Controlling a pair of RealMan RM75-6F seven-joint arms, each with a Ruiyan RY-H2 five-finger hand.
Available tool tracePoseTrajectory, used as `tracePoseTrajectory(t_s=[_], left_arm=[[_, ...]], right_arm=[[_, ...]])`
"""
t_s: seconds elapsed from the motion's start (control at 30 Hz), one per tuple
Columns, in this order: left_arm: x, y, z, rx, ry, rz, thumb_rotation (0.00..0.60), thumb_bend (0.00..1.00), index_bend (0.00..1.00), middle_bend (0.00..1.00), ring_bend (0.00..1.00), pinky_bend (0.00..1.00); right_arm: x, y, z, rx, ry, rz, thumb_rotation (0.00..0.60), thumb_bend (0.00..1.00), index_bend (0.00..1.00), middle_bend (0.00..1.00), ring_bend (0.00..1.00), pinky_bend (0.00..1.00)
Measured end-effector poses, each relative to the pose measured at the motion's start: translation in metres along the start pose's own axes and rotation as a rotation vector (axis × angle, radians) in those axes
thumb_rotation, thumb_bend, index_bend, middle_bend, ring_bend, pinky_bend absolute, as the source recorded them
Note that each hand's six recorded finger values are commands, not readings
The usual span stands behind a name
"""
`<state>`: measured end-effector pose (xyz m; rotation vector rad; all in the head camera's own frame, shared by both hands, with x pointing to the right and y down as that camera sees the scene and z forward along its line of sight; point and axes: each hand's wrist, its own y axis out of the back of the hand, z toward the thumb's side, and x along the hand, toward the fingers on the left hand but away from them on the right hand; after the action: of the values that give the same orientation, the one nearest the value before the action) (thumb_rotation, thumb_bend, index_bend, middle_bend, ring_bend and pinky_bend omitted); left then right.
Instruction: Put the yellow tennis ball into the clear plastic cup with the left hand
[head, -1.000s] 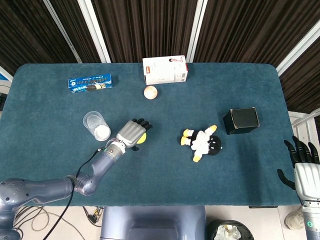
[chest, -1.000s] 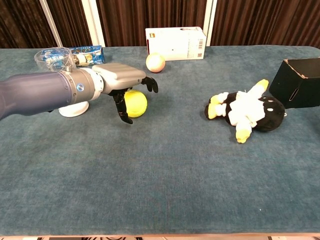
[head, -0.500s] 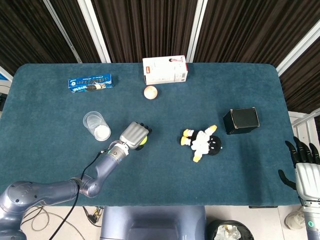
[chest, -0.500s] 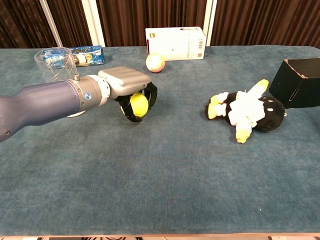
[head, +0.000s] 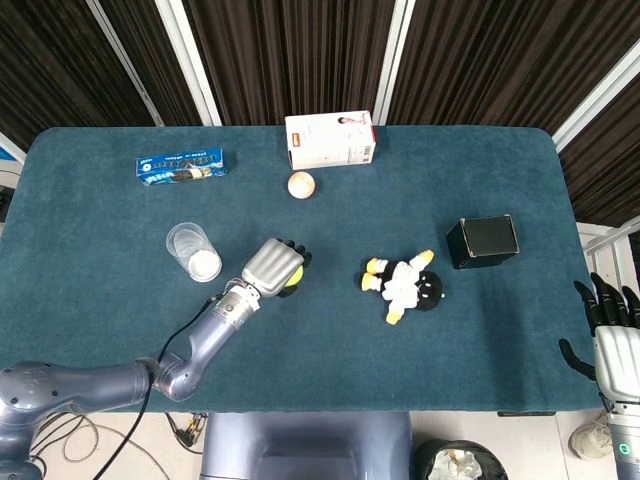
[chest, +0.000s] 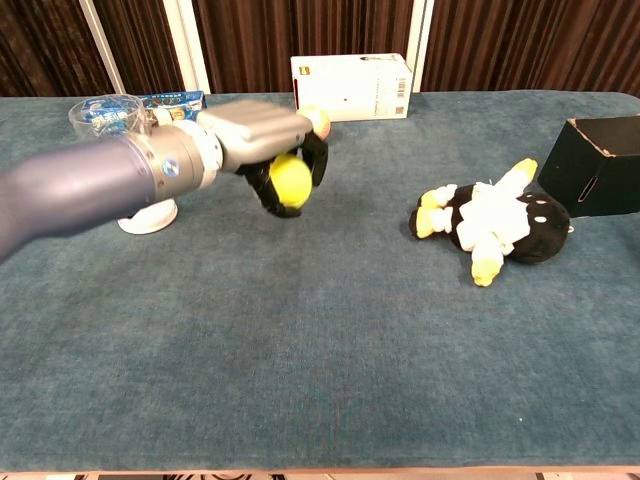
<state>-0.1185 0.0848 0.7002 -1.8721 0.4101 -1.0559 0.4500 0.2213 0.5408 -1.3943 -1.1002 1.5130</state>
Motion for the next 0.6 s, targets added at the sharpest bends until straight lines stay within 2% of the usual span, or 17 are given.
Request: tracePoseTrajectory(t_s=[0.23, 0.6], left_arm=[[-0.013, 0.053, 0.008, -0.037, -0.035, 0.091, 0.600, 0.30, 0.43, 0.47, 0.40, 0.54], [-0.059, 0.136, -0.026, 0.084, 0.008, 0.230, 0.600, 0.30, 0.42, 0.47, 0.40, 0.53]], right_arm=[[-0.001, -0.003, 0.002, 0.005, 0.000, 0.009, 0.600, 0.35, 0.13, 0.03, 0.10, 0.01], [-0.001, -0.009, 0.006, 0.015, 0.010, 0.025, 0.600, 0.35, 0.13, 0.04, 0.10, 0.01]])
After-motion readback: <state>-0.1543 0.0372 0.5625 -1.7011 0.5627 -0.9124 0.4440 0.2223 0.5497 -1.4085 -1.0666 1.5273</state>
